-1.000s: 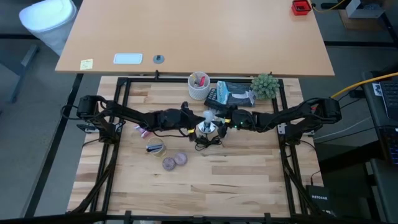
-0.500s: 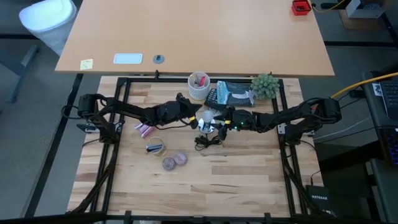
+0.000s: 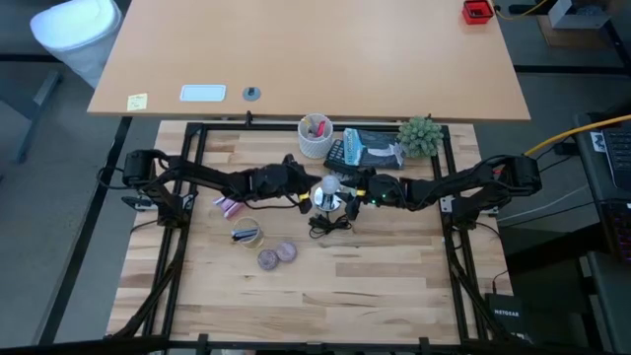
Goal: Screw lightbulb
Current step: Remove the white lightbulb from the silver lamp
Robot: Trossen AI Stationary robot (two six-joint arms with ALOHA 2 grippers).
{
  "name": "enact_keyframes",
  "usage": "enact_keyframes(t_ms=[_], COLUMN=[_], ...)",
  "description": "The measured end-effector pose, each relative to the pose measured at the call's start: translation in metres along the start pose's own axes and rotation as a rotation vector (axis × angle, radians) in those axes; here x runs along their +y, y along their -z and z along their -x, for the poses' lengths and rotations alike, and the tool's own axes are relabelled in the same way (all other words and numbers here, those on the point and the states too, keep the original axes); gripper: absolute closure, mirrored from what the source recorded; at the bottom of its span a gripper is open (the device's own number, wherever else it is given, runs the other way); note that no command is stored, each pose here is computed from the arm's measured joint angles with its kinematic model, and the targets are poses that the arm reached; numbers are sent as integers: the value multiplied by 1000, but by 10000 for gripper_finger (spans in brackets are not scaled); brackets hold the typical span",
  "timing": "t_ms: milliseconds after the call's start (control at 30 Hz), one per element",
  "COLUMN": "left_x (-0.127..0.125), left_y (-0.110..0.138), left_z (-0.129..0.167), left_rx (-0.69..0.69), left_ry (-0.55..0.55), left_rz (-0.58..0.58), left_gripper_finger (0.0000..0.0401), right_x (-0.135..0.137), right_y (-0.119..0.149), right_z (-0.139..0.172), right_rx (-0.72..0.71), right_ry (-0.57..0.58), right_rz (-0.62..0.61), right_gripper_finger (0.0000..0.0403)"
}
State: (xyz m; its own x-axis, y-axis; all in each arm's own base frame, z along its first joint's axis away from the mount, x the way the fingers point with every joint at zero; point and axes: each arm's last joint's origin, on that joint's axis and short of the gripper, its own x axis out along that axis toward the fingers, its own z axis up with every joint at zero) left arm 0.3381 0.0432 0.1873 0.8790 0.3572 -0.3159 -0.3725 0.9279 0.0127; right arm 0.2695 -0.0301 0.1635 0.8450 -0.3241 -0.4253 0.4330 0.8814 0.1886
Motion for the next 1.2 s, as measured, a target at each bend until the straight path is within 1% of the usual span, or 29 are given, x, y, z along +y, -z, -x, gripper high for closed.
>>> enact_keyframes(t_ms=[400,567,800,967,1033,1200], left_x=[-14,-19,-22,-24,-24,-24], left_y=[1,2,7,6,5,0], left_z=[4,5,6,7,7,7], left_rx=[-2,10,59,45,27,-15], left_ry=[40,85,76,80,81,81], left_rz=[-12,-19,-14,-12,-8,-21], left_gripper_finger=[401,401,401,401,401,401], right_x=[-1,-4,-4,-4,-3,-1], right_y=[2,2,2,2,3,5], right_z=[0,0,0,0,0,2], right_rx=[8,1,5,6,13,74], right_ry=[32,94,93,91,75,-23], right_rz=[5,8,8,9,9,19], right_gripper_finger=[197,197,197,197,197,197])
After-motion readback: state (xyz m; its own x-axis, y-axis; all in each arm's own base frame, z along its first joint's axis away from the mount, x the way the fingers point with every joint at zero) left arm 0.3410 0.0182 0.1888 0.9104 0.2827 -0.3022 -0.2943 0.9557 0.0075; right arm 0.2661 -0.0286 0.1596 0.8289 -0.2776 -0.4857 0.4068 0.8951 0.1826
